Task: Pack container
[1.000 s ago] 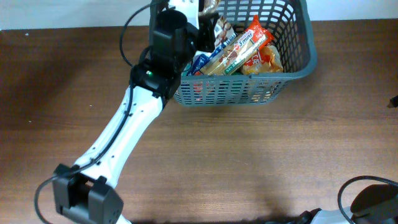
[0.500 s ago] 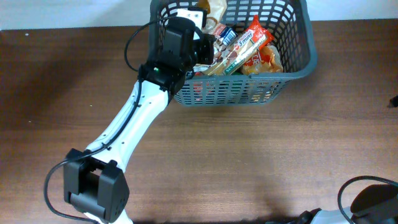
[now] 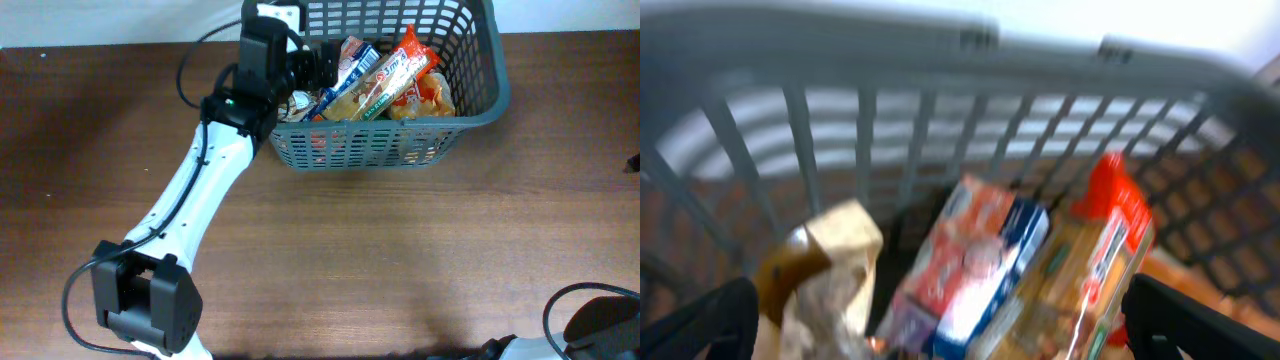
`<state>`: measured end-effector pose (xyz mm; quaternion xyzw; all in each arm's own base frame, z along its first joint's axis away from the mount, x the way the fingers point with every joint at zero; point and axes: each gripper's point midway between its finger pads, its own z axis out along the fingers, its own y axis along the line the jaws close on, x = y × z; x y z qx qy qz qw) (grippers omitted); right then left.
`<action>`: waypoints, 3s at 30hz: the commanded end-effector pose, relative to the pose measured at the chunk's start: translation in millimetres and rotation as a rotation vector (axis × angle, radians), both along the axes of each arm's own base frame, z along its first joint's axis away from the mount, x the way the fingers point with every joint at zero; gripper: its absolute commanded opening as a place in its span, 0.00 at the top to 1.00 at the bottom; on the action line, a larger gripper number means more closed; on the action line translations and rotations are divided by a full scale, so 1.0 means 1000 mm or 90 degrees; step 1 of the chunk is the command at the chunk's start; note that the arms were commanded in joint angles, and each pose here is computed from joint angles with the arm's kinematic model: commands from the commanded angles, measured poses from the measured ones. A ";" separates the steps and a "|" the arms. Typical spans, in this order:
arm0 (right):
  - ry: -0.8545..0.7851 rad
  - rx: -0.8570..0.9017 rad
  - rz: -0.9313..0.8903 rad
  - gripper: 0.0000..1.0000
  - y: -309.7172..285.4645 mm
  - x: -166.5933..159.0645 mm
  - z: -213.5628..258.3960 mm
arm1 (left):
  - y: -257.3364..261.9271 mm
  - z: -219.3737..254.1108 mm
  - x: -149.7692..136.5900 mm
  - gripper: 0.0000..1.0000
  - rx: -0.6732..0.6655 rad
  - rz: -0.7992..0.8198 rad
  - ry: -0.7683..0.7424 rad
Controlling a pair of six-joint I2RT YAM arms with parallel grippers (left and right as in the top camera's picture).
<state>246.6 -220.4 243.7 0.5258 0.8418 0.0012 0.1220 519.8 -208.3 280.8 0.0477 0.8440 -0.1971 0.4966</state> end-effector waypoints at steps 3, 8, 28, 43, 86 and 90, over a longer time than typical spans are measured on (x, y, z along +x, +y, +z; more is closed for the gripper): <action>-0.005 -0.004 -0.010 0.01 0.000 -0.003 0.003 | 0.010 0.134 -0.011 0.01 0.007 -0.019 -0.178; -0.005 -0.004 -0.010 0.01 0.000 -0.003 0.003 | 0.050 0.214 -0.079 0.01 0.014 0.013 -0.214; -0.005 -0.004 -0.010 0.01 0.000 -0.003 0.003 | 0.187 0.206 -0.301 0.01 0.104 0.184 -0.072; -0.005 -0.004 -0.010 0.01 0.000 -0.003 0.003 | 0.208 0.161 -0.416 0.01 0.059 0.206 -0.025; -0.005 -0.004 -0.010 0.01 0.000 -0.003 0.003 | 0.154 -0.002 -0.332 0.01 0.081 0.043 0.002; -0.005 -0.004 -0.010 0.01 0.000 -0.003 0.003 | 0.151 -0.021 -0.313 0.01 0.086 0.039 -0.015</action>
